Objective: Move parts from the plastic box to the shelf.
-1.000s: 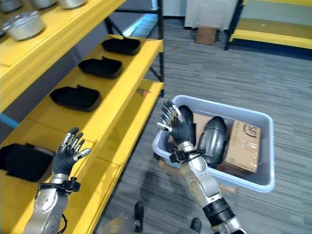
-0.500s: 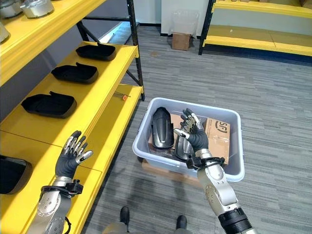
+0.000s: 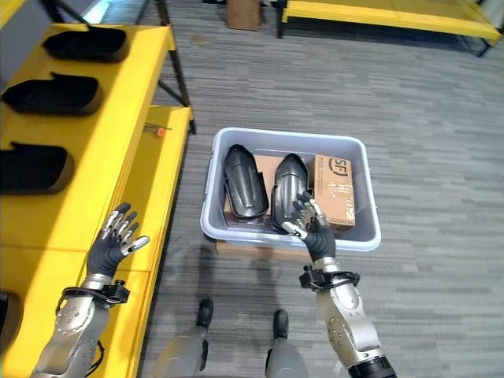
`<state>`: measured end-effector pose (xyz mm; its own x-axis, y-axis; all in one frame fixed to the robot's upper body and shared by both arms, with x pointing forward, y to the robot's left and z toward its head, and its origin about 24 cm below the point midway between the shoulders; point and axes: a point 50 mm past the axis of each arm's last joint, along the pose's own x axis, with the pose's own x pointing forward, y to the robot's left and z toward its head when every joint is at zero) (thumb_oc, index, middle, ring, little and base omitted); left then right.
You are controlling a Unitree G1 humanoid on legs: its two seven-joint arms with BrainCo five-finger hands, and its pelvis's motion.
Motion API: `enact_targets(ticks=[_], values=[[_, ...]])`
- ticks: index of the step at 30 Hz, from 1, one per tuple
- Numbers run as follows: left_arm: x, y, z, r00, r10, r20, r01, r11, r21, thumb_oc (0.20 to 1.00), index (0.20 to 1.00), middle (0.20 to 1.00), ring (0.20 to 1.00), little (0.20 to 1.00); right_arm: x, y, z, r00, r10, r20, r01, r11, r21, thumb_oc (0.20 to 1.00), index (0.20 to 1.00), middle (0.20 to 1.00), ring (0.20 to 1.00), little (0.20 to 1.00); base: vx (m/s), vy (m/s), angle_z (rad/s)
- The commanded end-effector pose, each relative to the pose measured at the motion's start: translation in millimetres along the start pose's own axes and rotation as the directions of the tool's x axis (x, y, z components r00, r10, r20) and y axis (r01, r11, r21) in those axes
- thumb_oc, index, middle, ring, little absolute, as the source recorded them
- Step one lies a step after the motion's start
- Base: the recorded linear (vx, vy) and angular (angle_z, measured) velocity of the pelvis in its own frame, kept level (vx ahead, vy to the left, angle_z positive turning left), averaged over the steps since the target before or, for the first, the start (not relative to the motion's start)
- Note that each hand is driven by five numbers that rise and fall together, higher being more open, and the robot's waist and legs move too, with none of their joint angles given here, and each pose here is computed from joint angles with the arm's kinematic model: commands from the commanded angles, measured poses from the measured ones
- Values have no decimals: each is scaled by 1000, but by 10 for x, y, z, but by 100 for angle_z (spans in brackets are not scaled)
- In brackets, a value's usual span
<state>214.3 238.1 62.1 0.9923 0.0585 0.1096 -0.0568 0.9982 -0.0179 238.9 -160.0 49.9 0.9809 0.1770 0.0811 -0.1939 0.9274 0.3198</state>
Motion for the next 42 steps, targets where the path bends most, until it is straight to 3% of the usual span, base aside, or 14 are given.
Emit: enact_targets(ticks=[1,17,31,42], values=[[-13,-34,296,987,-35,156,29,999,41,1000,1000,1000,1000,1000,126,71,280,990,64,129,-61,998,-28,1000,1000,1000,1000,1000,33,90,-11],[381,-440,659,928,-85,364,81,996,27,1000,1000,1000,1000,1000,509,338,601,956,96,278,-63,990,-124,1000,1000,1000,1000,1000,-2,-18,-10],[619,-811,815,894,-96,437,136,989,-62,1000,1000,1000,1000,1000,1230,653,1193,882,14,470,106,968,-228,1000,1000,1000,1000,1000,-24,-24,-4],[631,-879,883,880,-105,463,156,985,-73,1000,1000,1000,1000,1000,1435,649,1529,839,-53,542,209,950,-232,1000,1000,1000,1000,1000,-2,-5,-2]])
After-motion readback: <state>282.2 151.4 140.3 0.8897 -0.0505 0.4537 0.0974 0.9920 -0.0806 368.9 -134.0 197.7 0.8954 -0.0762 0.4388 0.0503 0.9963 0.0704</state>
